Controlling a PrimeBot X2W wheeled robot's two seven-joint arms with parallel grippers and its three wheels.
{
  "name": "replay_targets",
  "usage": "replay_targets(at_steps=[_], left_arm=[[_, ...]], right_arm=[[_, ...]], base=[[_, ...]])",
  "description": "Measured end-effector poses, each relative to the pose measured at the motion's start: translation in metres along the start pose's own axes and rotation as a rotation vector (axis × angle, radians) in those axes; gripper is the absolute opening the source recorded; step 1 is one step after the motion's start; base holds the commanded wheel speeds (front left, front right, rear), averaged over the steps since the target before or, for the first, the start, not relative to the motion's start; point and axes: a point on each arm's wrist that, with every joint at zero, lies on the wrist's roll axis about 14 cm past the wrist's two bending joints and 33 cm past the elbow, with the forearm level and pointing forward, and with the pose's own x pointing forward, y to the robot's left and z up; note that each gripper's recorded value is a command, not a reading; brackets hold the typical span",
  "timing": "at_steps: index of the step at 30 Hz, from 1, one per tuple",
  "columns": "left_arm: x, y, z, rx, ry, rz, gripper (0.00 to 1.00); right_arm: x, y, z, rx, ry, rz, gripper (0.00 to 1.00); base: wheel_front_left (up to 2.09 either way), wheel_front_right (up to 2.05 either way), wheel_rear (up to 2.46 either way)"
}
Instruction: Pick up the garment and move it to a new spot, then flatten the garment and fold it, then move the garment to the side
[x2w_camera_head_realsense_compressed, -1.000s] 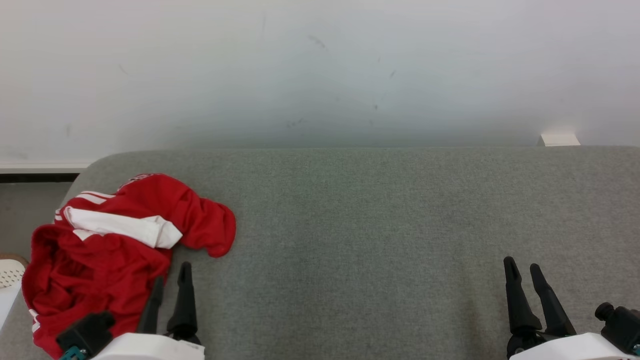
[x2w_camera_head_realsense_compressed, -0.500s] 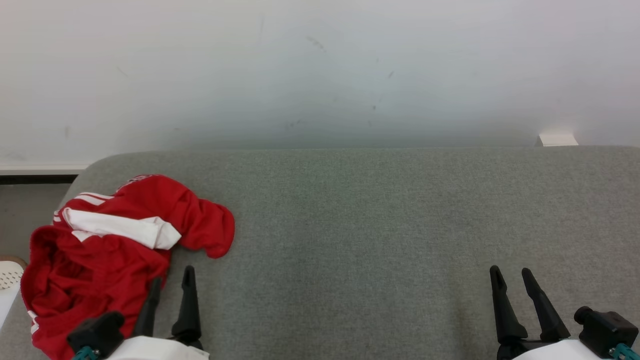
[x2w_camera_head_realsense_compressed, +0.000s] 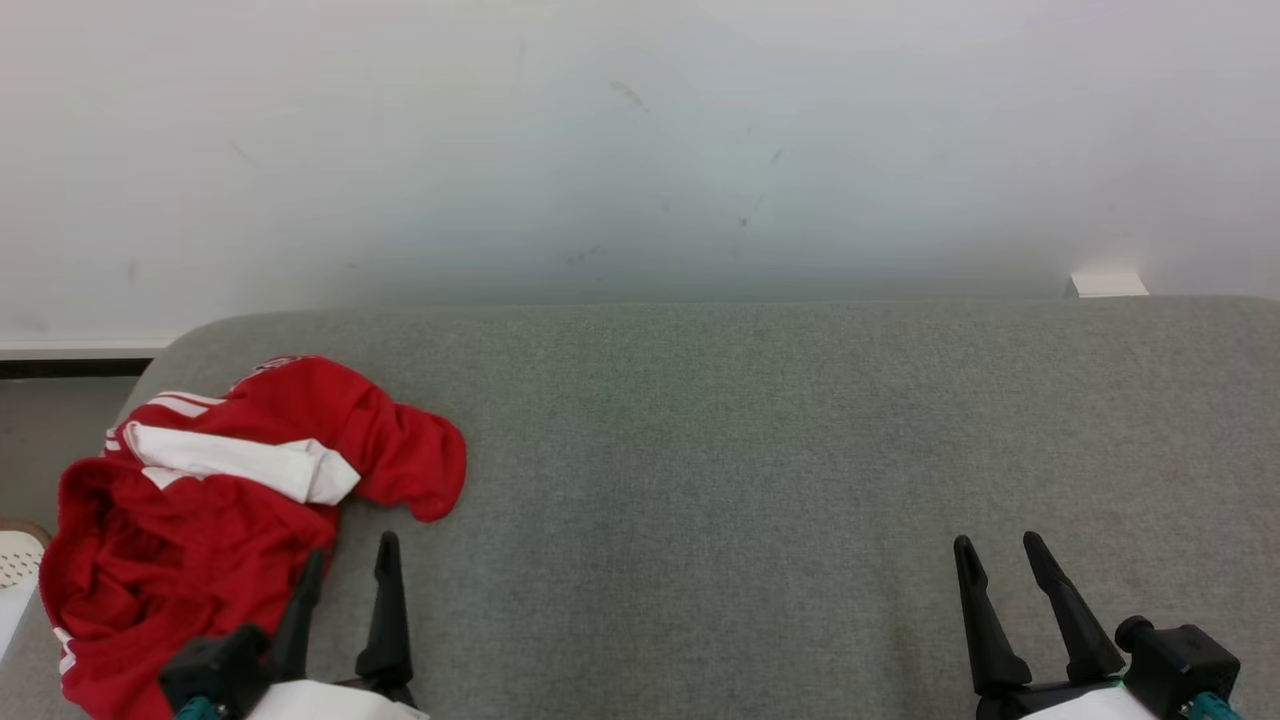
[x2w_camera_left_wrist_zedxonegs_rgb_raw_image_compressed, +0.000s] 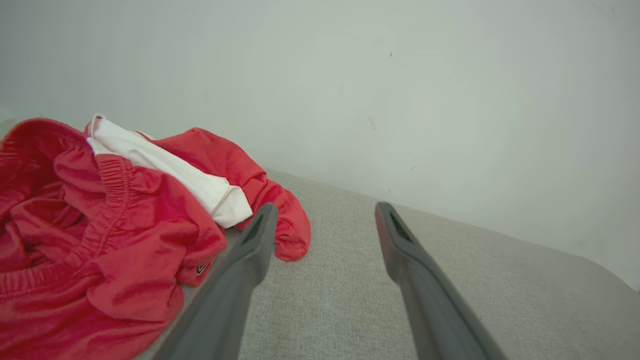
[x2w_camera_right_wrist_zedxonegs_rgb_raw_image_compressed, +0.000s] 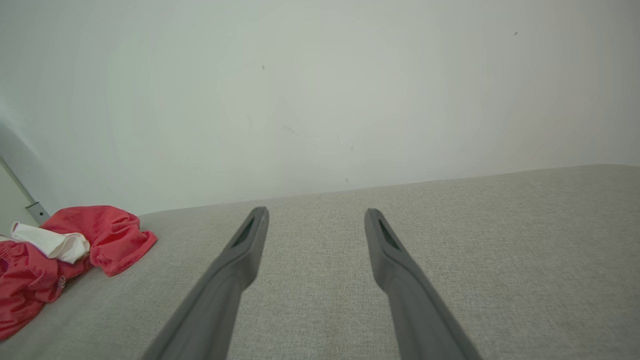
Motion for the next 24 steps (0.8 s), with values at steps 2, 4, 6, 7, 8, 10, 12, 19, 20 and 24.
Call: replay_targets(at_steps=[2, 4, 6, 7, 8, 10, 12, 19, 20, 24], left_arm=[[0.0, -0.002, 0.001, 0.022, -0.007, -0.007, 1.0], [0.0, -0.003, 0.003, 0.037, -0.014, -0.013, 1.0], [0.0, -0.005, 0.004, 0.05, -0.02, -0.018, 1.0], [0.0, -0.006, 0.005, 0.058, -0.025, -0.022, 1.0], [0.0, -0.007, 0.005, 0.07, -0.028, -0.025, 1.0], [0.0, -0.008, 0.006, 0.086, -0.033, -0.027, 1.0], [0.0, -0.008, 0.008, 0.099, -0.043, -0.029, 1.0], [-0.001, -0.01, 0.01, 0.149, -0.057, -0.032, 1.0], [-0.001, -0.011, 0.011, 0.156, -0.059, -0.035, 1.0], [-0.001, -0.013, 0.011, 0.186, -0.069, -0.045, 1.0]], right_arm=[[0.0, 0.002, 0.001, -0.019, -0.003, 0.008, 1.0], [0.0, 0.004, 0.003, -0.037, -0.011, 0.016, 1.0], [0.0, 0.006, 0.003, -0.052, -0.013, 0.022, 1.0], [0.0, 0.006, 0.004, -0.059, -0.018, 0.024, 1.0], [0.0, 0.007, 0.004, -0.065, -0.019, 0.027, 1.0], [0.0, 0.008, 0.005, -0.086, -0.021, 0.033, 1.0], [0.0, 0.009, 0.008, -0.098, -0.034, 0.036, 1.0], [-0.001, 0.01, 0.012, -0.141, -0.051, 0.044, 1.0], [-0.001, 0.01, 0.012, -0.149, -0.052, 0.045, 1.0], [-0.002, 0.011, 0.013, -0.164, -0.056, 0.048, 1.0]], base=[[0.0, 0.0, 0.0], [0.0, 0.0, 0.0], [0.0, 0.0, 0.0], [0.0, 0.0, 0.0], [0.0, 0.0, 0.0], [0.0, 0.0, 0.0], [0.0, 0.0, 0.0], [0.0, 0.0, 0.0], [0.0, 0.0, 0.0], [0.0, 0.0, 0.0]])
